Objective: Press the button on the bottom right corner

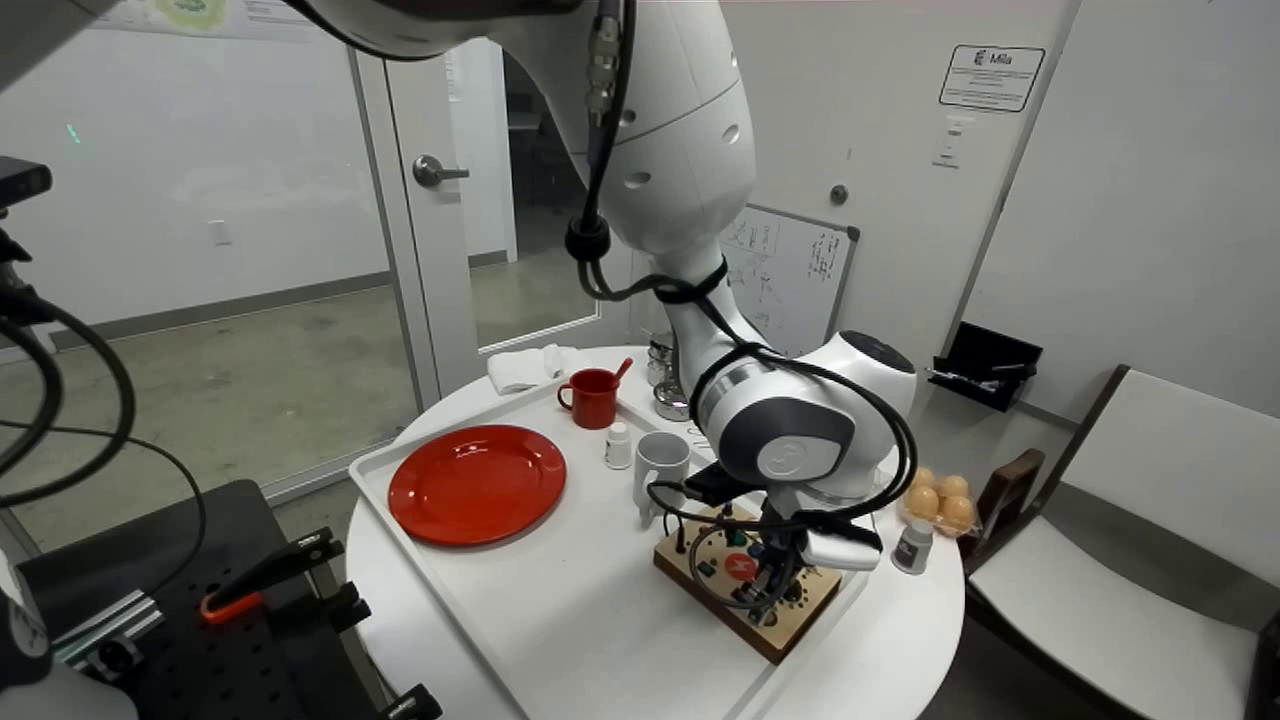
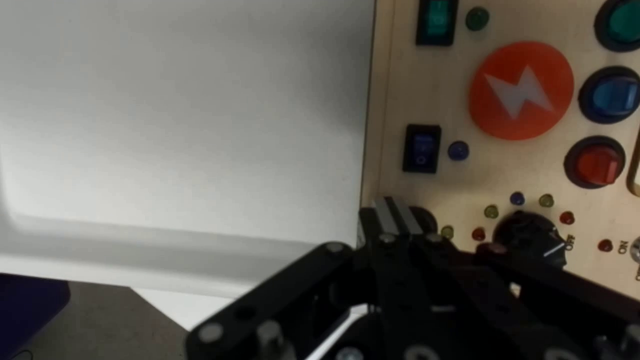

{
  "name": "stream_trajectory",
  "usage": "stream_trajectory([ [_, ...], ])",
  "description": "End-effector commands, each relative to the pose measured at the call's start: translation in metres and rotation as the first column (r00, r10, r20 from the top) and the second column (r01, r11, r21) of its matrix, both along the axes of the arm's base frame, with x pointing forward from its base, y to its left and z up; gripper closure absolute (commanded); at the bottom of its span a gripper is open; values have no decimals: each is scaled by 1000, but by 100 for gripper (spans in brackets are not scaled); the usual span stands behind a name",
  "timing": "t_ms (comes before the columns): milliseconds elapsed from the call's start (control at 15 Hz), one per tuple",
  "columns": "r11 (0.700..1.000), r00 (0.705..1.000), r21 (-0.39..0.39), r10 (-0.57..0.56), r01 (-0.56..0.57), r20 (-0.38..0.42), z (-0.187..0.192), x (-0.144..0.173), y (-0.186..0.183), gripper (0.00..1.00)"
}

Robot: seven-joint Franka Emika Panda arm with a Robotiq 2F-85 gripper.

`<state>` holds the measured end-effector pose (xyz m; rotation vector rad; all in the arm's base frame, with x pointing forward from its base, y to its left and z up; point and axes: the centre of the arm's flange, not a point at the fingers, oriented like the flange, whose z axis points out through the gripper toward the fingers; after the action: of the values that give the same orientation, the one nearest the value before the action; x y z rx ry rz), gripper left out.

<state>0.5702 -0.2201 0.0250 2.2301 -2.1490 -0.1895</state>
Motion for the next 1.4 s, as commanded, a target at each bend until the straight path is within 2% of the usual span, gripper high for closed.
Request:
stream_trajectory([
  [0,1000,1000,14,-8,8,13,2,5,-5,96],
  [1333,1000,999,0,-1,1,41,13,14,-6,96],
])
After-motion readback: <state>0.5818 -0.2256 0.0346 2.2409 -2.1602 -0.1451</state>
